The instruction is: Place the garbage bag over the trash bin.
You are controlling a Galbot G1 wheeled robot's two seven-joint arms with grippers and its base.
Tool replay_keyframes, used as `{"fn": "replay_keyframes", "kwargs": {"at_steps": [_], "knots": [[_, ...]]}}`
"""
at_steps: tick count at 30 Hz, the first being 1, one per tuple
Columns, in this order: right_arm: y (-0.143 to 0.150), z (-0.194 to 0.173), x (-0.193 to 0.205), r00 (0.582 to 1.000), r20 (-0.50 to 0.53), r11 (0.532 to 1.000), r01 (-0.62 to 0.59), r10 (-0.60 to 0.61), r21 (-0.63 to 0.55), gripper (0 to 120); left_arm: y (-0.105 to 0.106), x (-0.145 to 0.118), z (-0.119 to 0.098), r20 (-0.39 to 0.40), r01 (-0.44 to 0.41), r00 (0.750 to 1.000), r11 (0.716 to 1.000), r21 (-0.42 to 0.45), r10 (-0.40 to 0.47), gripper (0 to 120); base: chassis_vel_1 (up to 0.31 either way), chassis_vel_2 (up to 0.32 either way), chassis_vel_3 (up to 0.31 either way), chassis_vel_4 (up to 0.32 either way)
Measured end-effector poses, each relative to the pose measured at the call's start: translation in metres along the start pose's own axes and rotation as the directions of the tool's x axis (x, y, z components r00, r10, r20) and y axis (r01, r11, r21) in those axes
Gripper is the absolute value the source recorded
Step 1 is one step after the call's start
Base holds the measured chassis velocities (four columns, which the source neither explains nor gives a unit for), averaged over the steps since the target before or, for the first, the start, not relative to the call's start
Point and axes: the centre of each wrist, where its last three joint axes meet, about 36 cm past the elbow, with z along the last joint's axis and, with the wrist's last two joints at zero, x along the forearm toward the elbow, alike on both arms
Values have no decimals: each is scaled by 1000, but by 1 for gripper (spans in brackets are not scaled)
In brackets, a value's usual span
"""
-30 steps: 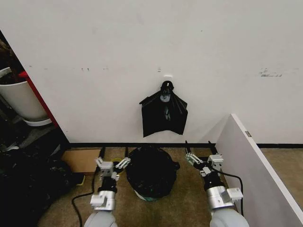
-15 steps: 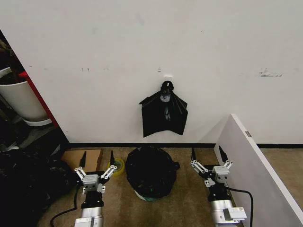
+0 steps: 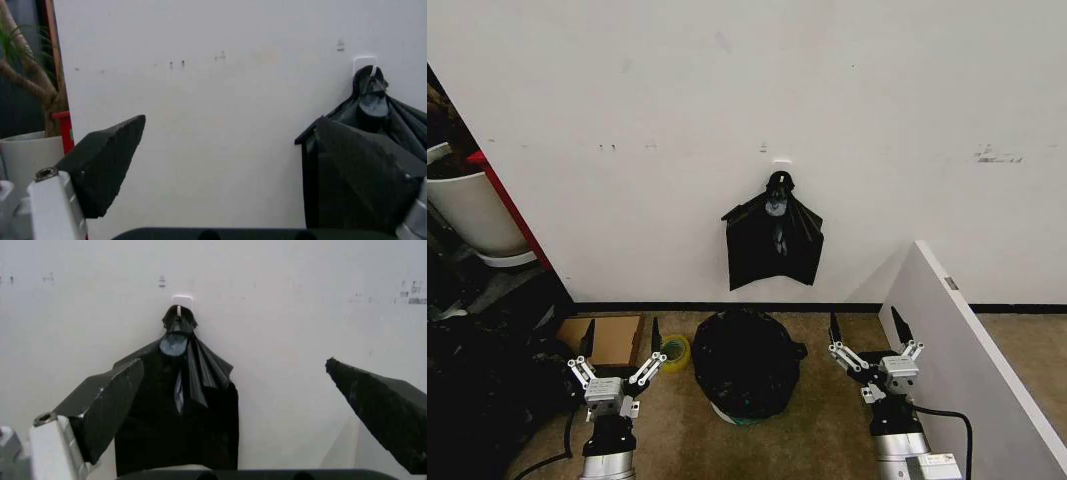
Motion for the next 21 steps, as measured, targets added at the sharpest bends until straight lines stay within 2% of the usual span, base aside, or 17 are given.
{"fn": "replay_keyframes", "kwargs": {"at_steps": [21], "knots": [[0,0,-1,1000,-1,1000,1,-1,-2,100,0,0,1,-2,-1,1000,1000,3,1,100,0,0,0,0]]}}
